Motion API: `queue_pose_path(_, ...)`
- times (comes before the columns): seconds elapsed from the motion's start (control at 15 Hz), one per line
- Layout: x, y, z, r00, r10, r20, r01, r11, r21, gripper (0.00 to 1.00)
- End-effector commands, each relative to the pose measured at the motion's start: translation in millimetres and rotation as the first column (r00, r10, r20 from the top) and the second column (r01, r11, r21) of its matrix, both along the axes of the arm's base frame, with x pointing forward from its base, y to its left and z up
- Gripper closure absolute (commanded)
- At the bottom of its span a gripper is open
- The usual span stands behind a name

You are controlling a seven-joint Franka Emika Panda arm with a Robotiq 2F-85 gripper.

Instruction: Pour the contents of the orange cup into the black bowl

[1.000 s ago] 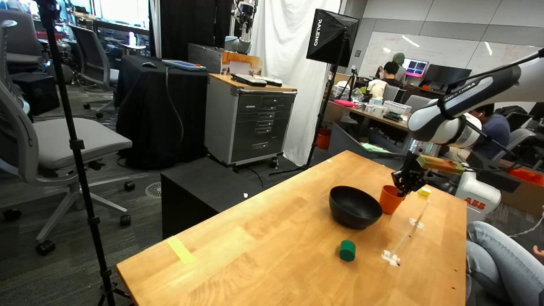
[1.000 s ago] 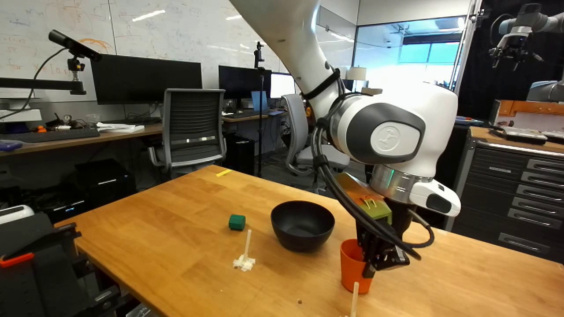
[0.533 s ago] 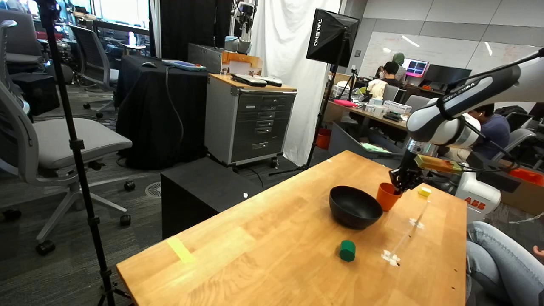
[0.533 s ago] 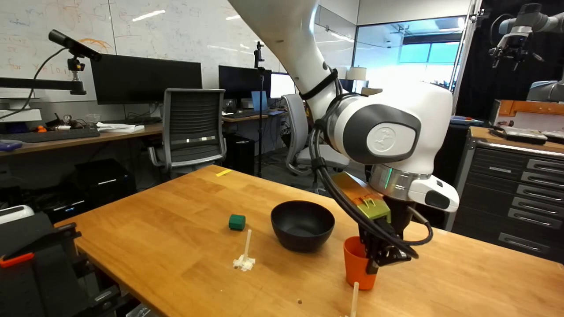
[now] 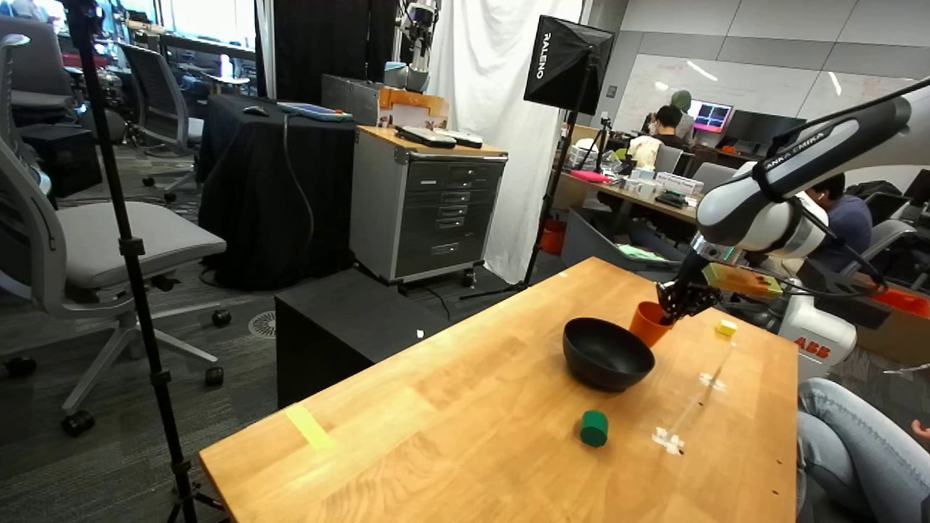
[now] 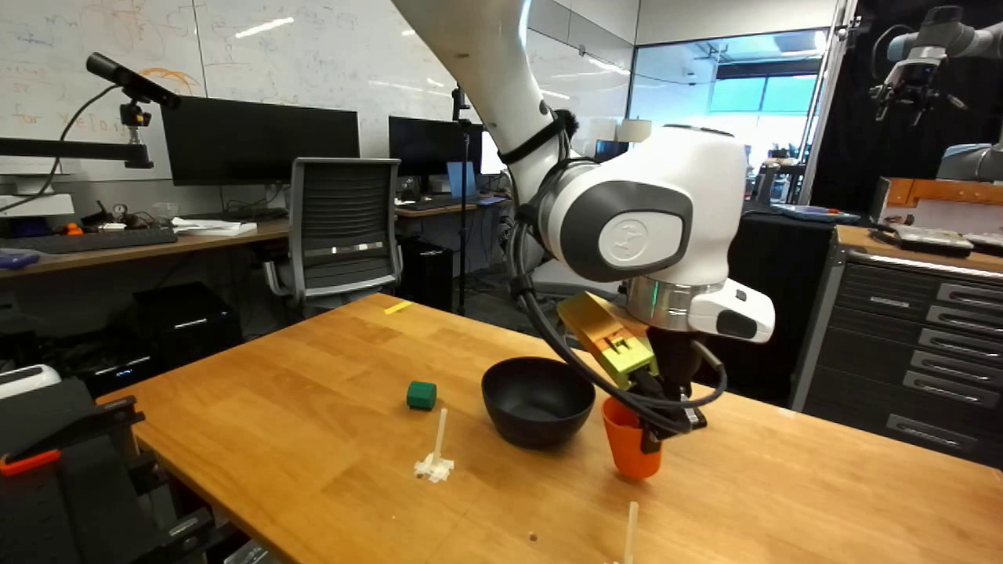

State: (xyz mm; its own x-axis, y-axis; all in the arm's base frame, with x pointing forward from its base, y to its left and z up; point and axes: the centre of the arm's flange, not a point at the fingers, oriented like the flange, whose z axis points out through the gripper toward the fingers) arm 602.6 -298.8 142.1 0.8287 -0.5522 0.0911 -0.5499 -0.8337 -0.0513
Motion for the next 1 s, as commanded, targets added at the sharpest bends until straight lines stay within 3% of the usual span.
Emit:
queue_pose_path(0.0,-22,27,23,0.998,0.009,0.065,-0.009,1.000,-0.009,0.99)
queue_pose_path(0.33,-28,39,37,0.987,-0.048,0.156,0.054,0.998,-0.029,0.99)
queue_pose_path(0.67,-30,51,48,0.949,-0.127,0.289,0.148,0.988,-0.051,0.99)
queue_pose_path(0.93,-30,78,36,0.936,-0.129,0.328,0.166,0.982,-0.087,0.99)
